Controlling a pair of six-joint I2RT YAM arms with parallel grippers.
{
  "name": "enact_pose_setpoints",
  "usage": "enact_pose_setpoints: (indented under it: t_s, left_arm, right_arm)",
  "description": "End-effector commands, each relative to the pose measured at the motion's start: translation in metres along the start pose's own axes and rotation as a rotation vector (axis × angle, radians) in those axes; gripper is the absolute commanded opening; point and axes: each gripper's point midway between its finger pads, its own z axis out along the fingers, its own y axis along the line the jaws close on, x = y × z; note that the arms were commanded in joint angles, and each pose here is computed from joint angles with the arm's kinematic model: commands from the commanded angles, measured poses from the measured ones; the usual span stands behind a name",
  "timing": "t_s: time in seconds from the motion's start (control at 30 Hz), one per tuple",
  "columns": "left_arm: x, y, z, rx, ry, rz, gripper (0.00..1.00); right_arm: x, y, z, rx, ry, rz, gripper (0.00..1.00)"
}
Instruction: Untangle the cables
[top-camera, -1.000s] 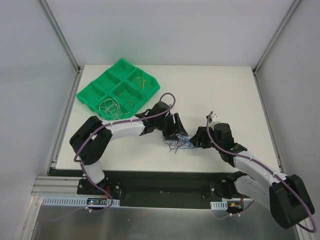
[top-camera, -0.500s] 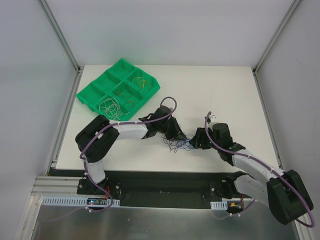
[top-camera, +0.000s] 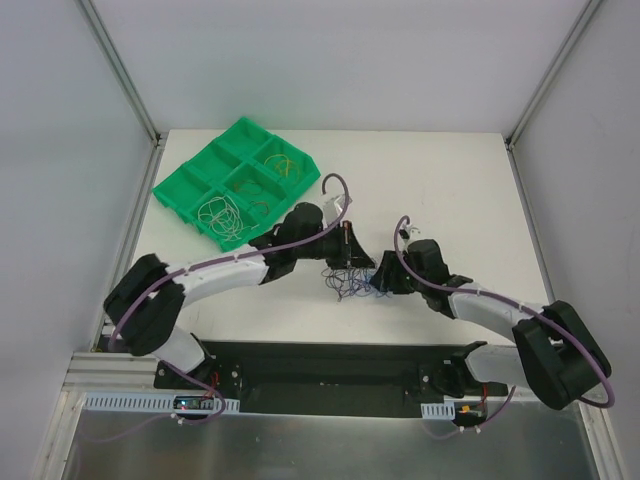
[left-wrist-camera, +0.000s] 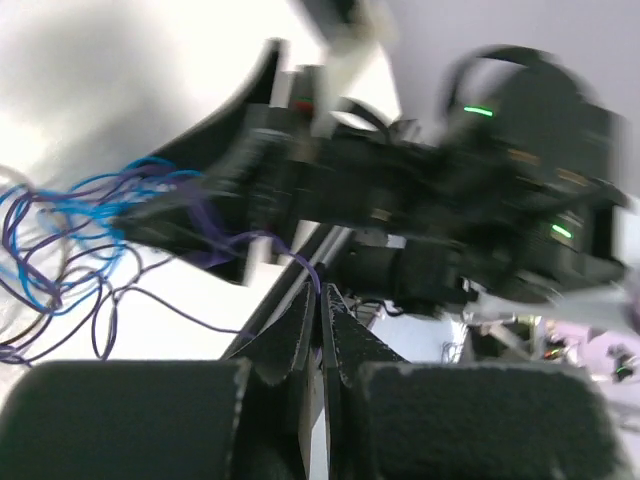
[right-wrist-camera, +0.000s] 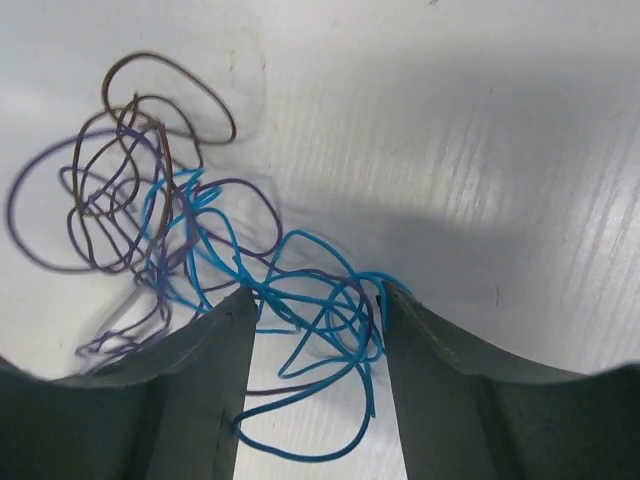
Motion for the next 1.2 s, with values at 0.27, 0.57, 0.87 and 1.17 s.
enact_pose_setpoints:
  t_s: [0.27,0.57,0.87,1.17]
  left_arm:
    - [-0.066,-0.176,-0.186,0.072,-0.435,0.898,0.00]
    - [-0.124,-0.239,-0.306,-0.190,-0.763,1.019,0.00]
    - [-0.144,-0.277,-0.374,-0.259,-0.965,1.037,0.00]
    - [-0.151,-0.239,-0.337,-0.366,-0.868,1.000,0.00]
  right_arm:
    - [-0.030,-0.074,-0.019,0.508,-0.177,0.138,0.37]
    - [-0.058,-0.110,-0.055,0.716,-0.205,0.146,0.34]
    - [-0.075,-0.133,-0.075,0.753,-0.205,0.176,0.43]
    - [-0.075,-0.116,-0.057,0.582,-0.189,0.074,0.57]
